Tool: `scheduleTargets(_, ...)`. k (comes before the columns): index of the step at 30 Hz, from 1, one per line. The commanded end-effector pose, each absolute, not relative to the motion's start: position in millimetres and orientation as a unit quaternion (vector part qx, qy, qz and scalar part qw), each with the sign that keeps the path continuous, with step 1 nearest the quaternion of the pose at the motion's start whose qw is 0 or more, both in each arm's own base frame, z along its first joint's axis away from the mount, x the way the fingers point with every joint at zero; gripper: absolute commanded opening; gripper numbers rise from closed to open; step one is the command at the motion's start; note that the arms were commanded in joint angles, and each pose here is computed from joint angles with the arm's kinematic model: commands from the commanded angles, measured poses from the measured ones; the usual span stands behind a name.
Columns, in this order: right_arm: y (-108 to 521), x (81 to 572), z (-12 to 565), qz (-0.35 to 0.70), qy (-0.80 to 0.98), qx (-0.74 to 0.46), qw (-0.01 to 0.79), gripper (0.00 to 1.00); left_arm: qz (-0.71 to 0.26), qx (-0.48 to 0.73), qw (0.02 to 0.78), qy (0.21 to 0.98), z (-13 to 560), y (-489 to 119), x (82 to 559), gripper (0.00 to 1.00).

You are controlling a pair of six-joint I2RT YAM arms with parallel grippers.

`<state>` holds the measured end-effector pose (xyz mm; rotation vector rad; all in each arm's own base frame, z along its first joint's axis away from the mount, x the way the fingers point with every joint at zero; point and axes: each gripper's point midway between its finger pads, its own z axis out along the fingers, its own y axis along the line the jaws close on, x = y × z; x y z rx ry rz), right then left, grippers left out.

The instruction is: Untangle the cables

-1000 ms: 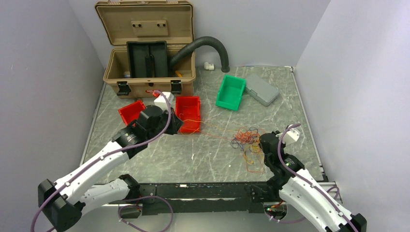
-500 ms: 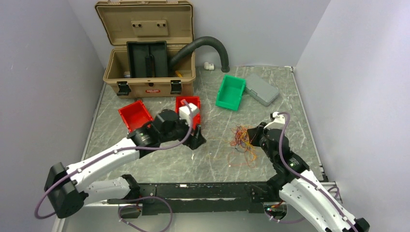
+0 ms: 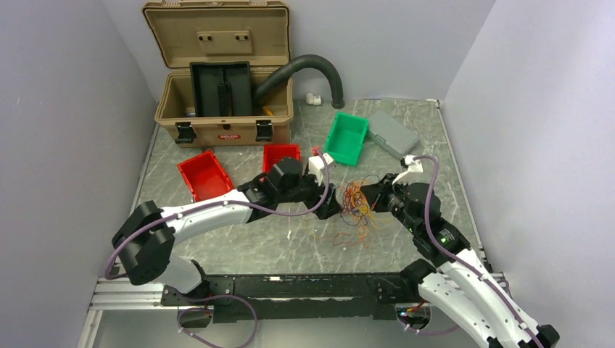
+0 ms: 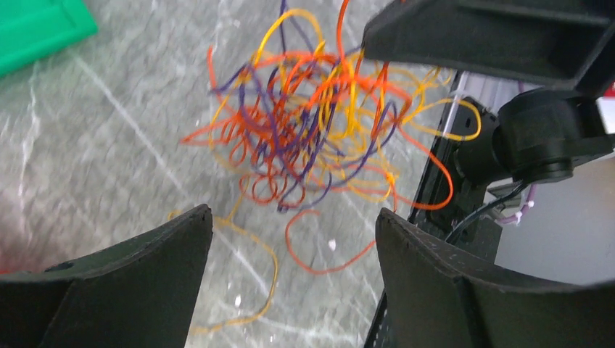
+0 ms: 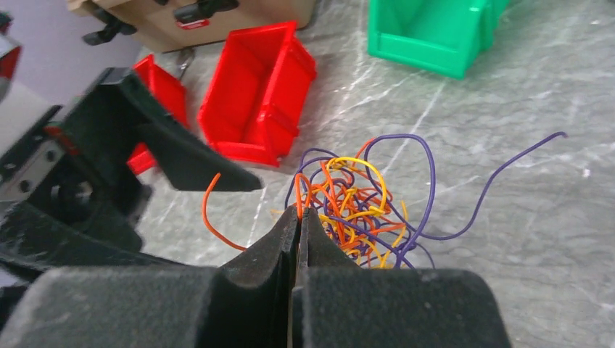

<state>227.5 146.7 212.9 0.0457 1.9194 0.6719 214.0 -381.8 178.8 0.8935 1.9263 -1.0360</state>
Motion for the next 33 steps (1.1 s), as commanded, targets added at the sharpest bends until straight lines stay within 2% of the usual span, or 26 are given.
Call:
scheduleTargets(1,167,221,254,0.352,0.77,0.0,0.532,0.0,-0.464,0.358,0.439,0.68,220,-415,223,0.85)
scheduleTargets(4,171,218,256,0.367,0.767,-0.001,0.527,0.0,-0.477,0.354,0.414,0.69,213,-432,227,0.8)
scheduleTargets(6,173,215,258,0.374,0.763,-0.003,0.527,0.0,-0.476,0.342,0.397,0.707,200,-440,234,0.69)
scheduleTargets(7,172,215,257,0.375,0.763,-0.002,0.527,0.0,-0.478,0.338,0.391,0.71,197,-444,237,0.56)
scheduleTargets(8,171,215,253,0.371,0.766,0.0,0.525,0.0,-0.483,0.333,0.388,0.711,196,-446,238,0.35)
scheduleTargets(9,168,215,249,0.363,0.772,0.005,0.522,0.0,-0.487,0.323,0.388,0.713,194,-446,240,0.09)
scheduleTargets(10,162,216,240,0.344,0.783,0.016,0.518,0.0,-0.483,0.31,0.396,0.717,194,-443,245,0.0)
scheduleTargets(14,85,225,201,0.169,0.82,0.172,0.52,0.0,-0.398,0.244,0.422,0.777,172,-399,279,0.0)
scheduleTargets(17,14,210,190,0.034,0.785,0.311,0.534,0.0,-0.372,0.217,0.417,0.801,158,-361,287,0.0)
scheduleTargets(25,-23,199,207,-0.013,0.729,0.37,0.576,0.0,-0.322,0.205,0.402,0.832,128,-306,270,0.0)
scheduleTargets(33,-23,202,192,-0.051,0.745,0.383,0.544,0.0,-0.292,0.195,0.431,0.832,143,-276,259,0.0)
